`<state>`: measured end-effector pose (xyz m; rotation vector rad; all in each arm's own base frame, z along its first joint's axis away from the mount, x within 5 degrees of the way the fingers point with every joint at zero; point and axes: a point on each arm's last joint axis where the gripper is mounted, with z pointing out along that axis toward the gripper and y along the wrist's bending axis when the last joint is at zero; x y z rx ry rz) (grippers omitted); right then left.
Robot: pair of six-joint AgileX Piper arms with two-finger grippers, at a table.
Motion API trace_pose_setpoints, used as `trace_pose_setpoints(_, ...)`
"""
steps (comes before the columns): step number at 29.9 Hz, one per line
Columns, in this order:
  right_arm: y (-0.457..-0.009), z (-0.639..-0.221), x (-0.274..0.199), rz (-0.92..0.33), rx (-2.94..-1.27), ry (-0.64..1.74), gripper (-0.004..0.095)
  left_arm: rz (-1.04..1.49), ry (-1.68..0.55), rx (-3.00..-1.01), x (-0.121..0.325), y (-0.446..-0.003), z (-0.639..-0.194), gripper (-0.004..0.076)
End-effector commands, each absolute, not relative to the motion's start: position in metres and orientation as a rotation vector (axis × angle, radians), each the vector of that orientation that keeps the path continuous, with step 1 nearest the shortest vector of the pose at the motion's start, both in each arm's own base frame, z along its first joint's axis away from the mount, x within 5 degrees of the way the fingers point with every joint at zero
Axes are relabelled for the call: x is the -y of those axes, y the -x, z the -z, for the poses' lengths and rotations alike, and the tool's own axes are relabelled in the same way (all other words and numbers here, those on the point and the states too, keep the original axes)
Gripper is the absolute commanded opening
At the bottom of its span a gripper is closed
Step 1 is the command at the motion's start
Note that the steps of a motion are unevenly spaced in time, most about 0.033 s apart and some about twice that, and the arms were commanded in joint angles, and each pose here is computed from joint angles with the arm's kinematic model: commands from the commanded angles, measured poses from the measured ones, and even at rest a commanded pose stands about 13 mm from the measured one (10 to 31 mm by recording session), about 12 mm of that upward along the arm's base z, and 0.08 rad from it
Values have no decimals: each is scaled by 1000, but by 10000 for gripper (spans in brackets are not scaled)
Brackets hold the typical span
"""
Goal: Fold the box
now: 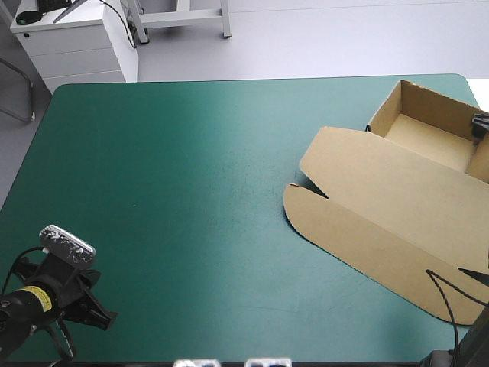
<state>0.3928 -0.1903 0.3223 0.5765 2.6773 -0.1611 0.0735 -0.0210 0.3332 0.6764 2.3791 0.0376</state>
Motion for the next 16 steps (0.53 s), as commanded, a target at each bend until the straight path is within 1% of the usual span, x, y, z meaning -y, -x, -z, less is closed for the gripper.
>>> trace_pose_setpoints(1, -364, -393, 179, 227, -2490, -511, 780, -23, -663, -2318, 23, -76, -342, -8)
trace_pose_setpoints(3, -353, -410, 175, 251, -2444, -502, 599, -23, -663, -2320, 23, -76, -342, -8)
trace_pose_setpoints(4, -348, -418, 173, 259, -2425, -498, 535, -23, -663, -2320, 23, -76, -342, -8)
trace_pose_setpoints(6, -333, -439, 165, 267, -2369, -488, 313, -23, -663, -2320, 23, -76, -342, -8)
trace_pose_setpoints(9, -314, -462, 152, 240, -2312, -471, -8, -23, -663, -2320, 23, -76, -342, -8)
trace_pose_setpoints(14, -278, -501, 125, 159, -2207, -387, -18, -23, -663, -2318, 23, -76, -342, -8)
trace_pose_setpoints(16, -264, -514, 110, 77, -2174, -333, -18, -21, -661, -2311, 23, -77, -343, -8)
